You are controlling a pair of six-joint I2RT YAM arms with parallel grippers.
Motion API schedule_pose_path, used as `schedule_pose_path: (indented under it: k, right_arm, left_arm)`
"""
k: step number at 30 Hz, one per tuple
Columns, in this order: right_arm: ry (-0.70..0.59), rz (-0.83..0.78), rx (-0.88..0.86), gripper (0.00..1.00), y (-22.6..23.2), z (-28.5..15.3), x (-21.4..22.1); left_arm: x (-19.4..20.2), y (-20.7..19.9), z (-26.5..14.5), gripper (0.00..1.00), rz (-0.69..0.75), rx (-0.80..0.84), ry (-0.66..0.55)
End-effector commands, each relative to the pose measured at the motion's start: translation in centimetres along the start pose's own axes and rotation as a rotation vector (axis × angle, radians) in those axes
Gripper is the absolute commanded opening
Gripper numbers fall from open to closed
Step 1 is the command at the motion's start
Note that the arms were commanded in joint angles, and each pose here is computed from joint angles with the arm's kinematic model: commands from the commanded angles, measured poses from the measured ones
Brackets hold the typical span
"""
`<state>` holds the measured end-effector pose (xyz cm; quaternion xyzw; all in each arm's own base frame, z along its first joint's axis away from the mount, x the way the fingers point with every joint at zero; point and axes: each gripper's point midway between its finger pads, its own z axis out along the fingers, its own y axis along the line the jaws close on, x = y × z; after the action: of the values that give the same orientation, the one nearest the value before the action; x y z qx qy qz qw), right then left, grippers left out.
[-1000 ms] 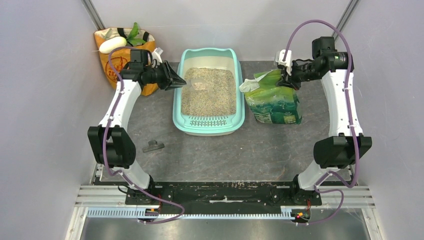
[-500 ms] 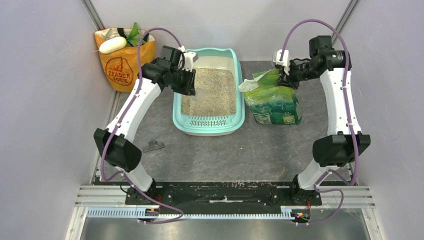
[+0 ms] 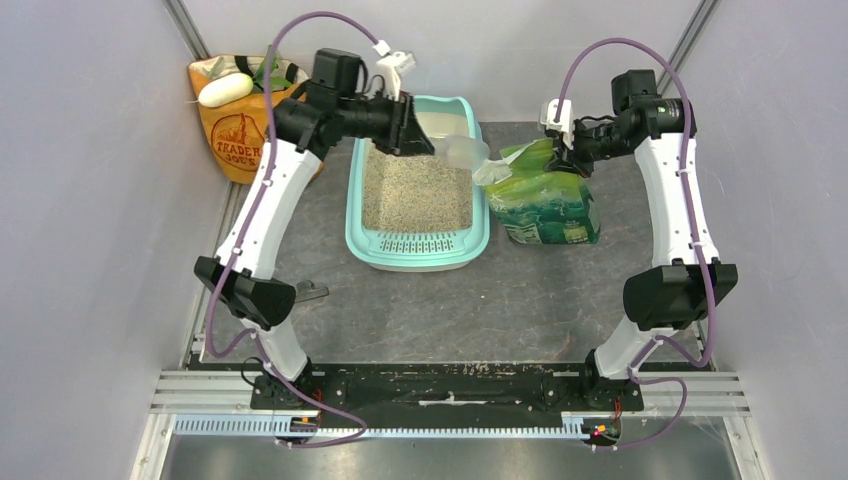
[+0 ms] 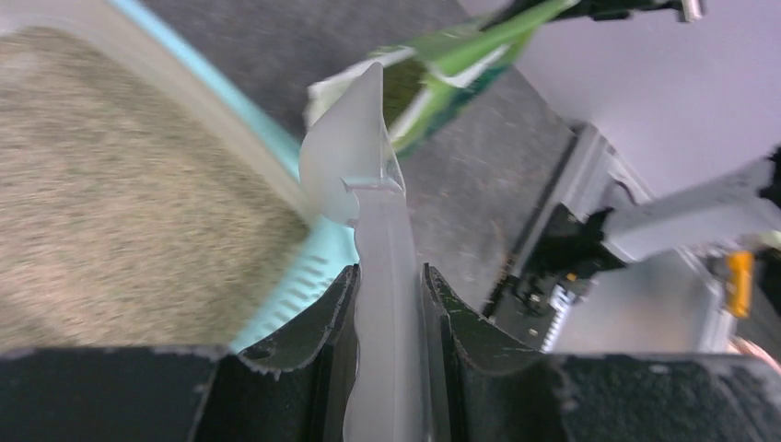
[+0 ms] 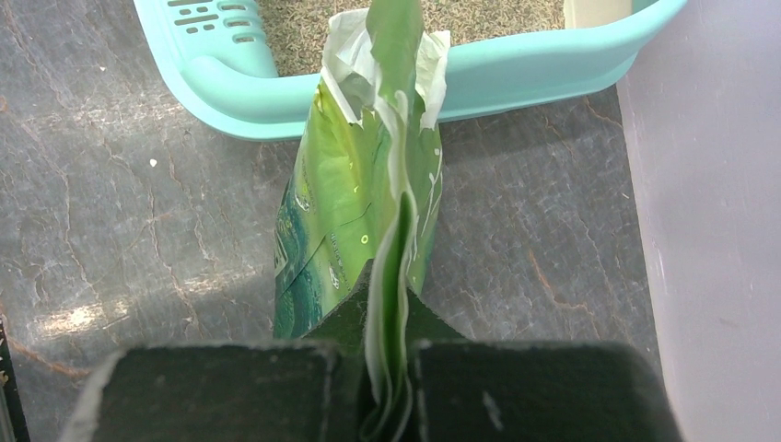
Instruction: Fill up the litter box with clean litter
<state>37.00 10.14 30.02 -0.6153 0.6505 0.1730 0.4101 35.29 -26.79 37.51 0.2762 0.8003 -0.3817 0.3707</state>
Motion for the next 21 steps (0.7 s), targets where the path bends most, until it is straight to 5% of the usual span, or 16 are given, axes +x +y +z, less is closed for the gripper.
schedule_pose_path:
  k: [1,21]
  right_arm:
    - [-0.092,-0.146,0.046,0.00,-0.6,-1.2,-4.3]
    - [-0.026,-0.143,-0.008,0.00,3.3,-2.0,-0.6]
  left_arm:
    - [0.6,-3.3,2.5,0.02,-0.117,0.177,0.058]
    - [5.4,-1.7,10.4,0.02,-0.201,0.090,0.241]
